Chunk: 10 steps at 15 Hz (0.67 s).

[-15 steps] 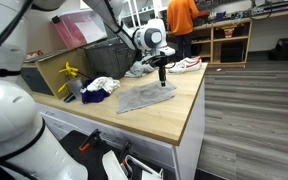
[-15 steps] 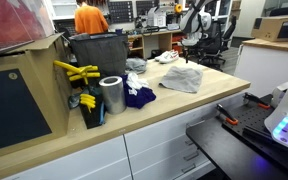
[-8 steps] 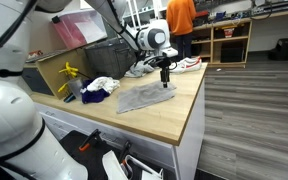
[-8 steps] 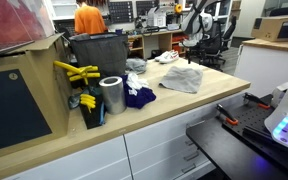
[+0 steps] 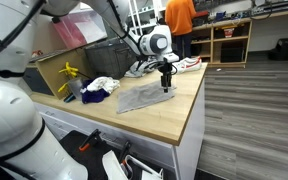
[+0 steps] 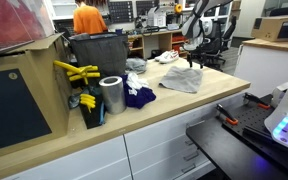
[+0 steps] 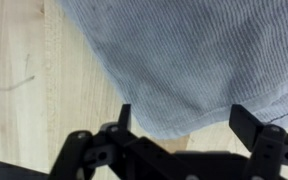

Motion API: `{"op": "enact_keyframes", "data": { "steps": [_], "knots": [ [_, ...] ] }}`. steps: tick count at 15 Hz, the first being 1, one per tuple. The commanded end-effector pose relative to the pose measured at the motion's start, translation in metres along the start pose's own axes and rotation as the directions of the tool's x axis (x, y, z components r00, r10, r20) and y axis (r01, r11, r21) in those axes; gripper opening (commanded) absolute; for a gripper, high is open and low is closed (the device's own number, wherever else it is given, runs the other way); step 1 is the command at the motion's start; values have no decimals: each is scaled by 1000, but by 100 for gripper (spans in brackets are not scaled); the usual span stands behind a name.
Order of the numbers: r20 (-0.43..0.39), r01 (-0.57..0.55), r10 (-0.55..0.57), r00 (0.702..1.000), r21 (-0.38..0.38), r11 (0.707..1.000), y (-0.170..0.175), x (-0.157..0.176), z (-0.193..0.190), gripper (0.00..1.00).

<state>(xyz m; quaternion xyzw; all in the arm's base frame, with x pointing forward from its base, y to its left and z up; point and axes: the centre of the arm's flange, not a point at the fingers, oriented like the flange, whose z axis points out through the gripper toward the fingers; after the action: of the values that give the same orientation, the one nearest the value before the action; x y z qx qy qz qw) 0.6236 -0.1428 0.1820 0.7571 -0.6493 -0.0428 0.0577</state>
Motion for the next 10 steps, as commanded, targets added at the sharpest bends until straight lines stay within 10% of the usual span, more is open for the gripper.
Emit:
{"op": "enact_keyframes", "data": {
  "steps": [1,10],
  "knots": [
    [12,-51,51,999,-15,999,-10,5,4,100],
    [-4,-114,114,993,9,993,-34,21,0,100]
  ]
}}
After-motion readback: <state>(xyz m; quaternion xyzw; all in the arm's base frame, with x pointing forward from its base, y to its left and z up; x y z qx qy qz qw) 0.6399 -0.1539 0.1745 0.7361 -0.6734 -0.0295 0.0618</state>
